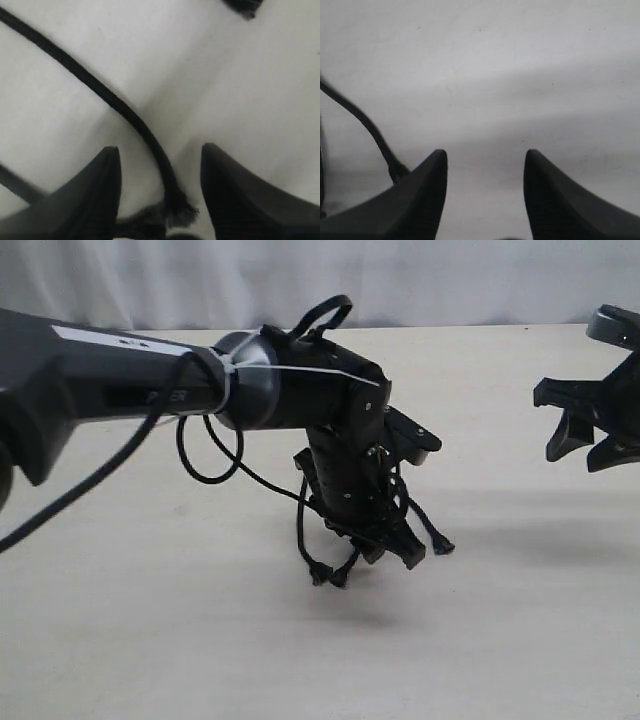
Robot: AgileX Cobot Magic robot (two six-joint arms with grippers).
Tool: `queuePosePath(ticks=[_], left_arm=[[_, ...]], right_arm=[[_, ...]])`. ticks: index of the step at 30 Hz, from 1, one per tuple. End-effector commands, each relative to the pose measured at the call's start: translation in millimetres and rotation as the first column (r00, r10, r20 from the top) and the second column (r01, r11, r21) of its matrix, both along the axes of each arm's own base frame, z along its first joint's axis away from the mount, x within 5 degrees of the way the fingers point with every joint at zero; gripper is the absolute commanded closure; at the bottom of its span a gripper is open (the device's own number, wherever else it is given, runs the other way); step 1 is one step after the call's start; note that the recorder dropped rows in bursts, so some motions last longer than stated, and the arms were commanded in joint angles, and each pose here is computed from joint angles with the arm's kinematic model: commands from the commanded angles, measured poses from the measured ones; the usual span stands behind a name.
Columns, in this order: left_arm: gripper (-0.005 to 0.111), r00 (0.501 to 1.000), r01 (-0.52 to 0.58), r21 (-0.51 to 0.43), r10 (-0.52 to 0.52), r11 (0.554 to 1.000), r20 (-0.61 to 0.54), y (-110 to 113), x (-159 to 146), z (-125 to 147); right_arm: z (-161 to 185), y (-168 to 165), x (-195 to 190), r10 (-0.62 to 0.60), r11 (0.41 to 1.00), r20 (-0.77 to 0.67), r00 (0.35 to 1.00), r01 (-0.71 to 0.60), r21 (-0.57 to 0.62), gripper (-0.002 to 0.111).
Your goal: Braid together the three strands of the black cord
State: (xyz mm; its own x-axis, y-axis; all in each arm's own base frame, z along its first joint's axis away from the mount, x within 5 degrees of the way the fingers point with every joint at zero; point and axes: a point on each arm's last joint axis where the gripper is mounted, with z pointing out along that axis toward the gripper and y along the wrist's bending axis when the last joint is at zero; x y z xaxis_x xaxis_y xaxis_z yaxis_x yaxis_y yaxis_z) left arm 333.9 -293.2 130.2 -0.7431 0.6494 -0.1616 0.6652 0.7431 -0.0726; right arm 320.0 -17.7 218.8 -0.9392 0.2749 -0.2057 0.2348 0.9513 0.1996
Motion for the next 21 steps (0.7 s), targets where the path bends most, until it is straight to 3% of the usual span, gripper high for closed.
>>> queuePosePath(ticks=[1,3,4,5,6,13,16,21], left_arm=[[0.06,1.0,-0.005,0.044,0.005,0.999,0.011,-3.7,7.1,-16.5],[0.069,1.0,-0.001,0.069,0.002,0.998,-0.008,-2.4,6.4,-25.3],[0.079,1.0,-0.001,0.078,0.001,0.997,-0.006,-1.7,6.7,-26.5],[0.103,1.0,0.003,0.089,-0.003,0.996,-0.002,-0.9,7.3,-28.4],[0.107,1.0,0.001,0.084,-0.001,0.996,0.0,-1.5,7.5,-26.8],[0.107,0.998,-0.021,-0.018,0.022,1.0,0.051,-7.0,10.0,38.9],[0.107,0.993,-0.062,-0.058,0.067,0.996,0.093,10.2,18.7,67.8],[0.107,0.985,-0.166,0.019,0.165,0.986,0.058,47.7,36.3,66.5]], right_arm=[[4.3,-1.2,-4.1,0.031,0.999,0.038,0.999,-0.03,-0.012,0.062],[4.9,-1.1,-4.3,0.032,0.999,0.04,0.999,-0.032,-0.013,0.062],[4.9,-1.1,-4.3,0.032,0.999,0.04,0.999,-0.032,-0.013,0.062],[4.9,-1.1,-4.3,0.032,0.999,0.04,0.999,-0.032,-0.013,0.062],[4.9,-1.1,-4.3,0.037,0.999,0.041,0.998,-0.036,-0.014,0.062],[5.7,3.1,-3.0,0.033,0.999,0.055,0.998,-0.035,0.019,0.062],[7.5,9.2,-1.5,0.052,0.995,0.081,0.995,-0.059,0.082,0.062],[10.0,15.3,0.5,0.068,0.986,0.116,0.991,-0.085,0.146,0.062]])
